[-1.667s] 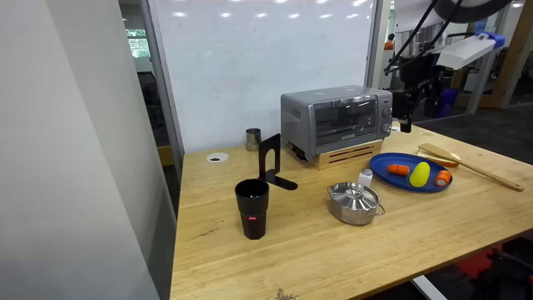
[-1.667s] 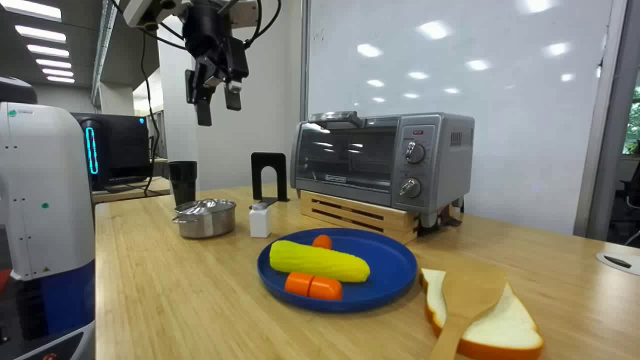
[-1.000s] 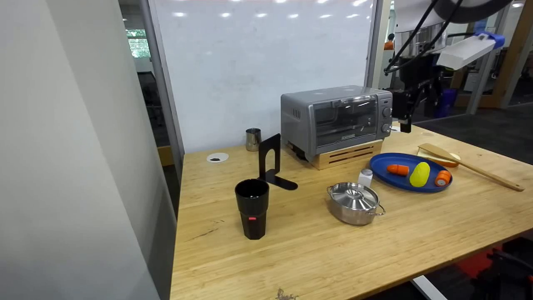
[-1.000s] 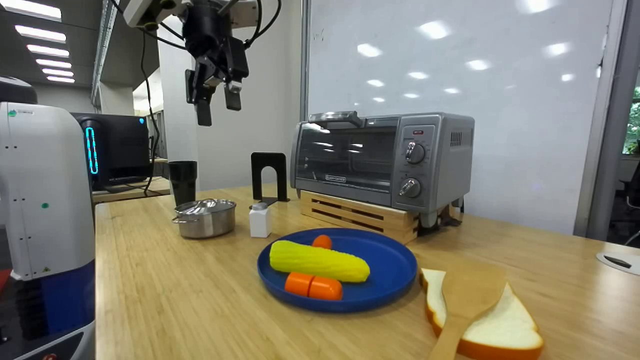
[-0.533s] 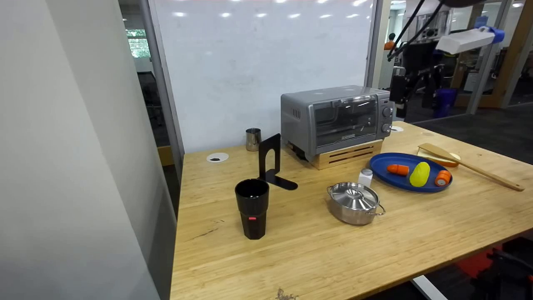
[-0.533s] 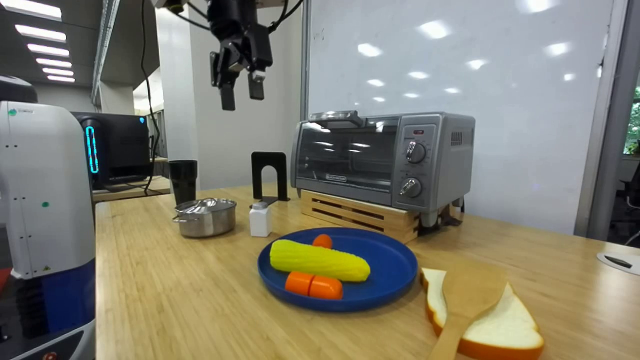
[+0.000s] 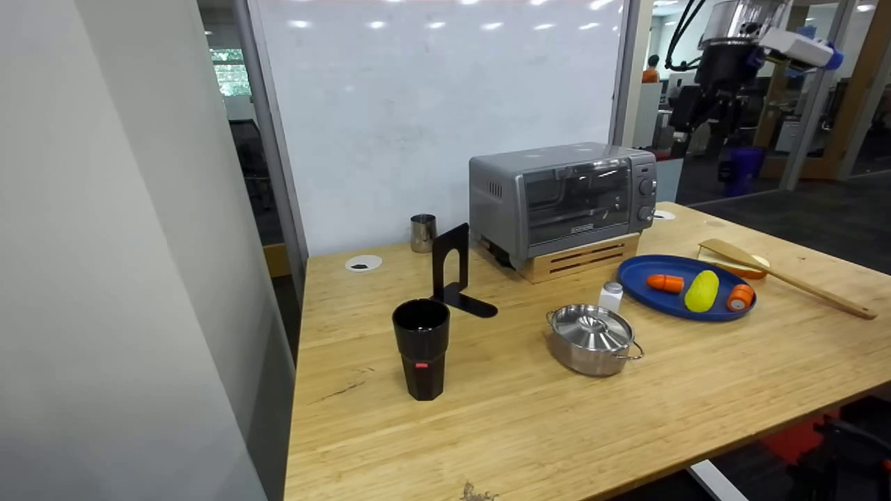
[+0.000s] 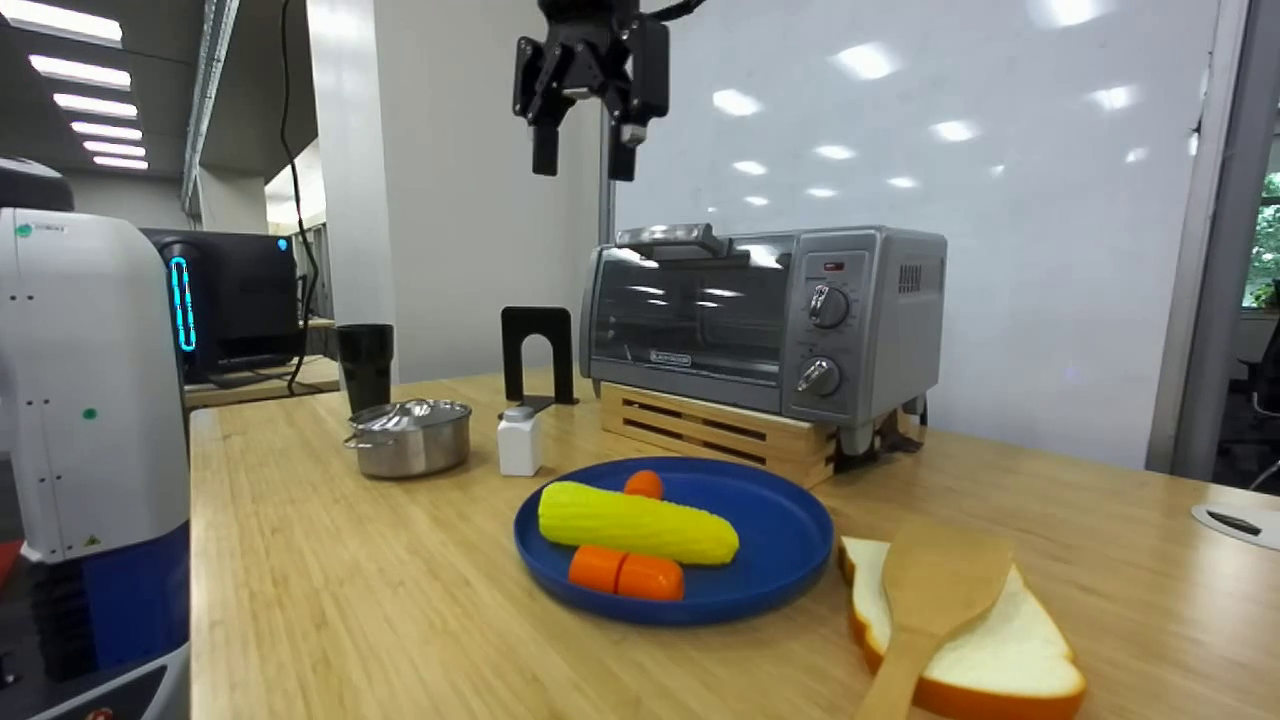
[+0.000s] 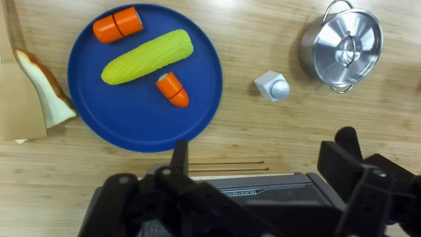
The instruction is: Turn the top knob on the toaster oven to the right
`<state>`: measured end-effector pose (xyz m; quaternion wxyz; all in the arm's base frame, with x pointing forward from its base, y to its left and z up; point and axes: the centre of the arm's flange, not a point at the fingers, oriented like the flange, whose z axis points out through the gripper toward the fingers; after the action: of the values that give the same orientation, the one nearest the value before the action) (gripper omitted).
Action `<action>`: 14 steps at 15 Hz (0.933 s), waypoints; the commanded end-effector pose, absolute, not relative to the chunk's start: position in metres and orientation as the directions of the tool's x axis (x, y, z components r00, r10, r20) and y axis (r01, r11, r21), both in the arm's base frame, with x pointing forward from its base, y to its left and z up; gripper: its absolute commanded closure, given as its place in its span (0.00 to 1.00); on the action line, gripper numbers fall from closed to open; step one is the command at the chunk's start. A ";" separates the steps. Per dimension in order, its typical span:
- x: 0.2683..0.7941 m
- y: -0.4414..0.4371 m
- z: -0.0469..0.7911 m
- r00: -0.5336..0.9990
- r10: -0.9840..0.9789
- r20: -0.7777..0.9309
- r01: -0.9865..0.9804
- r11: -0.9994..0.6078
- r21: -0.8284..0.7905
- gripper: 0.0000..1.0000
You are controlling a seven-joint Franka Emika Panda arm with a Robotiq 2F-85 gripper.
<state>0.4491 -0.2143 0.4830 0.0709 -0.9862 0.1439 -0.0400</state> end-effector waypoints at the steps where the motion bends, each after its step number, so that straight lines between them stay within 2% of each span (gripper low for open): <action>1: 0.484 -0.268 0.479 0.975 -0.223 0.016 -0.214 -0.952 -0.220 0.00; 8: 0.529 -0.322 0.456 0.962 -0.268 -0.059 -0.274 -0.942 -0.196 0.00; 9: 0.502 -0.300 0.456 0.968 -0.249 -0.029 -0.250 -0.948 -0.195 0.00; 14: 0.517 -0.314 0.446 0.964 -0.260 -0.049 -0.264 -0.948 -0.176 0.00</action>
<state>0.5172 -0.3137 0.4458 0.0910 -0.9869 0.1327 0.0124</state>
